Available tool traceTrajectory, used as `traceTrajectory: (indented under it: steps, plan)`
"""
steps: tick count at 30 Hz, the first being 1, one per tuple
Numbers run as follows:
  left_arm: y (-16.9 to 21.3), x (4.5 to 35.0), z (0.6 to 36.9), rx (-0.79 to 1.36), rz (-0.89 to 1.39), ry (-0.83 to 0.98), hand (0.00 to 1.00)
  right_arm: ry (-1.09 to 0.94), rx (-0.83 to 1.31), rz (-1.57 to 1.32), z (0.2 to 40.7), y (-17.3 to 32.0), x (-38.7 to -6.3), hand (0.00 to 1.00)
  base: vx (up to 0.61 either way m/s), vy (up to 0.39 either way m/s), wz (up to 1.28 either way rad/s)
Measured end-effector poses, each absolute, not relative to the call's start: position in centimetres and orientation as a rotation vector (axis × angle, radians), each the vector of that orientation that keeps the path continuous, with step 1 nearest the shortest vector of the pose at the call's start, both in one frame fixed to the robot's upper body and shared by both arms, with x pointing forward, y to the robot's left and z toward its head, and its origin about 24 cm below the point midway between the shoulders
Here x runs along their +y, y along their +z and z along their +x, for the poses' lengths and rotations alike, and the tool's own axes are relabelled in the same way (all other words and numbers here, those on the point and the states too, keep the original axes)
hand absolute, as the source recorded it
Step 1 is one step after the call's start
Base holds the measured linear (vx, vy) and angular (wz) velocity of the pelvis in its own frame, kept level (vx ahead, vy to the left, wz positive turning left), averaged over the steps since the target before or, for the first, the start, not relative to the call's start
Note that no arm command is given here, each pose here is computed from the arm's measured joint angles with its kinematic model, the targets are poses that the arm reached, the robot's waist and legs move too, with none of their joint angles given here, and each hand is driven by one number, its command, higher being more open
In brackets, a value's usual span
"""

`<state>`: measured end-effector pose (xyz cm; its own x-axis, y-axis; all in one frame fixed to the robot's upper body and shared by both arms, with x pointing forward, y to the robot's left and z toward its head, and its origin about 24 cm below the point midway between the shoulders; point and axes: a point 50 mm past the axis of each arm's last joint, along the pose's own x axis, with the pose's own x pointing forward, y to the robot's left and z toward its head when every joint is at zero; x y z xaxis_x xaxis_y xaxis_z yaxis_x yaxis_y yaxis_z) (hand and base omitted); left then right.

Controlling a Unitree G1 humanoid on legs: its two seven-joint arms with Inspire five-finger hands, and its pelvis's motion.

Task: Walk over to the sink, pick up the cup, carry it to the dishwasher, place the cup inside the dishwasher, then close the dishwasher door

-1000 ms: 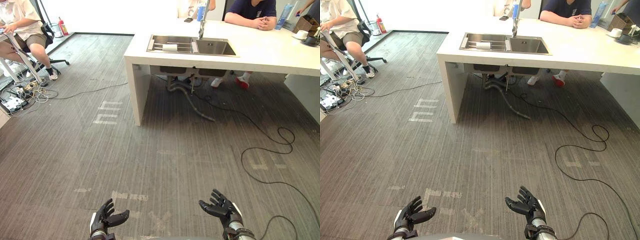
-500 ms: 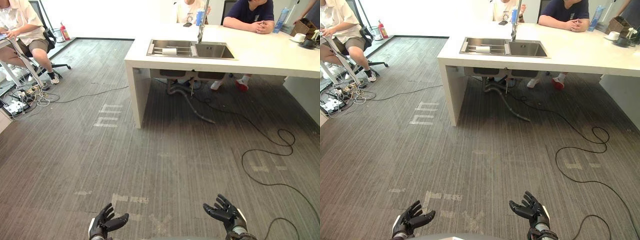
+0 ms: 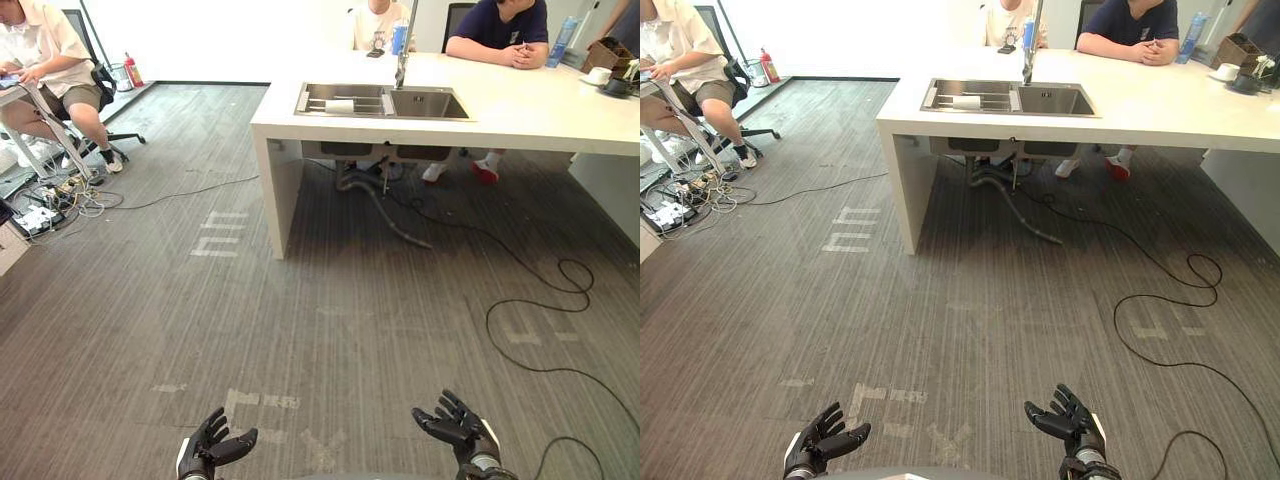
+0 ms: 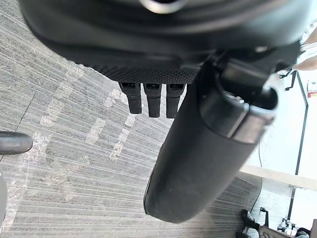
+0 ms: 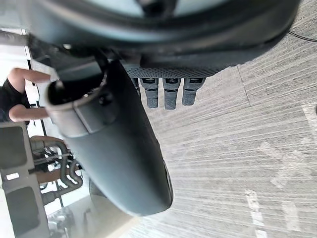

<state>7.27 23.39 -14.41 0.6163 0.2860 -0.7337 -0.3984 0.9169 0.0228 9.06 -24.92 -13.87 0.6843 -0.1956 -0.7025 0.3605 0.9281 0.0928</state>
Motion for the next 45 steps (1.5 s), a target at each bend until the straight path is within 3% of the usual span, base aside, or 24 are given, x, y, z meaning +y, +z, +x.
traceTrajectory:
  steps: [12, 20, 26, 29, 36, 39, 42, 45]
  plan:
    - [-13.1, 23.6, 8.2, 0.723, -0.084, 0.41, 0.9, -0.292, 0.687, 0.202, 9.1, -12.7, -25.9, 0.9, 0.02, 0.017, -0.04]
    - [-11.2, 26.4, 10.1, 0.63, -0.025, 0.392, 0.9, -0.213, 0.666, 0.208, 9.2, -12.5, -25.4, 0.9, 0.31, -0.197, 0.05]
    - [-13.5, 22.1, 7.2, 0.74, -0.162, 0.393, 0.9, -0.259, 0.726, 0.207, 7.5, -13.1, -25.3, 0.9, 0.63, -0.348, 0.09]
    - [-13.8, 21.7, 6.9, 0.769, -0.145, 0.364, 0.9, -0.27, 0.74, 0.213, 7.4, -13.4, -25.1, 0.9, 0.55, -0.186, -0.02]
    - [-11.9, 21.7, 10.0, 0.603, -0.114, 0.333, 0.9, -0.229, 0.647, 0.164, 9.9, -12.0, -25.6, 0.9, 0.54, 0.002, -0.46]
    - [-10.3, 22.8, 12.2, 0.51, -0.05, 0.305, 0.9, -0.198, 0.641, 0.201, 10.6, -12.2, -23.8, 0.9, 0.75, 0.259, -0.59]
    - [-6.9, 21.1, 15.8, 0.311, -0.028, 0.222, 0.9, -0.208, 0.671, 0.228, 9.5, -12.7, -22.9, 0.9, 0.6, 0.227, 0.21]
    - [-2.8, 21.5, 17.6, 0.109, -0.03, 0.266, 0.9, -0.179, 0.748, 0.237, 7.6, -13.5, -21.6, 0.9, 0.56, 0.144, 0.29]
